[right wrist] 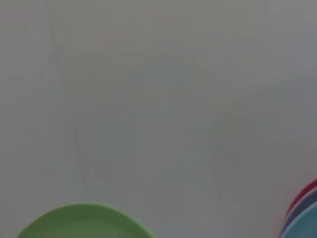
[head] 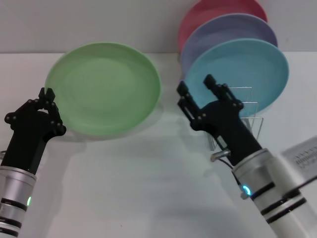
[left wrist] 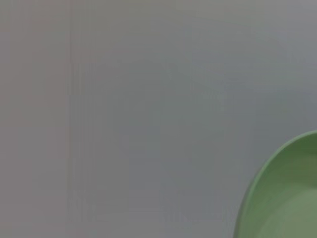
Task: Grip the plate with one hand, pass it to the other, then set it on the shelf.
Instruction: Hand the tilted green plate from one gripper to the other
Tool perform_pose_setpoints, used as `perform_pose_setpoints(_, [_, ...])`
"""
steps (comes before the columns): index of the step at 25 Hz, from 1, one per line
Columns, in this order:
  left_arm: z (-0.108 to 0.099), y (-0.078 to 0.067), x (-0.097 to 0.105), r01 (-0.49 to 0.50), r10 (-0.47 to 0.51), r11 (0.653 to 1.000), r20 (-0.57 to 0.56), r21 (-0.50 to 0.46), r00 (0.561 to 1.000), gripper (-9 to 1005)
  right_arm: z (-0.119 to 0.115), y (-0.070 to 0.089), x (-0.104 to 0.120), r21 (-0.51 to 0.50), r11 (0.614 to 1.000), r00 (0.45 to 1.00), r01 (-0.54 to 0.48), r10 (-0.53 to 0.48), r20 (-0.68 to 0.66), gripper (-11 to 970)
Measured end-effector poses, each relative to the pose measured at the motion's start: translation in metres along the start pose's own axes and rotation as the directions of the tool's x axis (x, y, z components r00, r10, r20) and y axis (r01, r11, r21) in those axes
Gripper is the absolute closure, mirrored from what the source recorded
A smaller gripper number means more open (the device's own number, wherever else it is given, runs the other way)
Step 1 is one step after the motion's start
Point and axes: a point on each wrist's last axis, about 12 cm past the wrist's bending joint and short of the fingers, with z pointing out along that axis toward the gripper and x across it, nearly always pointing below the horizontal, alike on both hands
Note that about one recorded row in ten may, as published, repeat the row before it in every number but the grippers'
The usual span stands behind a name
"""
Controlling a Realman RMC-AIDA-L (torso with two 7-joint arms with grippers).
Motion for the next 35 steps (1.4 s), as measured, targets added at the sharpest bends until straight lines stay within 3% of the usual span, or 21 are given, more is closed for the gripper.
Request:
perform_pose_setpoints(25, [-0.007,-0.009,-0.002,-0.077,0.075,0.989,-0.023,-0.127,0.997,962,0.055,0.003,0.011,-0.094,0.994,0.972,0.050,-0.070,-0.224,293])
perform_pose_setpoints(35, [-0.006,-0.014,-0.003,-0.079,0.072,0.983,-0.044,-0.163,0.996,961,0.063,0.003,0.008,-0.119,0.990,0.970,0.079,-0.104,-0.221,293])
